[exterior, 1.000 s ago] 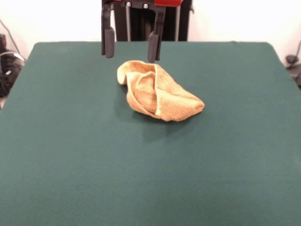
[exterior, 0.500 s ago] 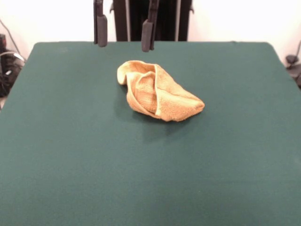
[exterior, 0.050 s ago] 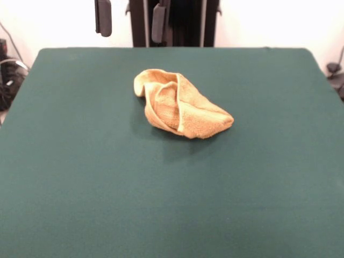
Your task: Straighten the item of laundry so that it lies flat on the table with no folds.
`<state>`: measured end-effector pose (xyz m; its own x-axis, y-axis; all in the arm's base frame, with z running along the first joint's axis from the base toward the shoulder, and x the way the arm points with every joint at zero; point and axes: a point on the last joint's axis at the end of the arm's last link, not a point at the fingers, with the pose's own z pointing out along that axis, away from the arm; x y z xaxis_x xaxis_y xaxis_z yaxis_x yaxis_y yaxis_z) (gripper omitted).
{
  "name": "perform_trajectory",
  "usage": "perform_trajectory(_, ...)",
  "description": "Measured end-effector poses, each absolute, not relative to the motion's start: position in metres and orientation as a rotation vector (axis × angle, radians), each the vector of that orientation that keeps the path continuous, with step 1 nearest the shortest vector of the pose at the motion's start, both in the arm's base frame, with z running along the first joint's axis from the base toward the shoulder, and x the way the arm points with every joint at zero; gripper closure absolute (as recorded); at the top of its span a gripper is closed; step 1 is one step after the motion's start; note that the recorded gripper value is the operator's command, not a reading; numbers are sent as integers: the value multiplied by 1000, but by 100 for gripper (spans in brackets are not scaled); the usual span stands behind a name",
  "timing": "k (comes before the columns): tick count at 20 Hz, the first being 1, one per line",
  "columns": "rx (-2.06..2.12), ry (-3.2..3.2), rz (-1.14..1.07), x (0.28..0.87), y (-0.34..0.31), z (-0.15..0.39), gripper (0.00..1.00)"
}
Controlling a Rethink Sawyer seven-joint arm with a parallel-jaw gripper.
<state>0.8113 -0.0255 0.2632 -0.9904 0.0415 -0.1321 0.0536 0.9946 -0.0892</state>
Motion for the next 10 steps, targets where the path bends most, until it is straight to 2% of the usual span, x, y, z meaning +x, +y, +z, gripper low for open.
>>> perform_trajectory(10,49,2968,-158,819,-23,229,0)
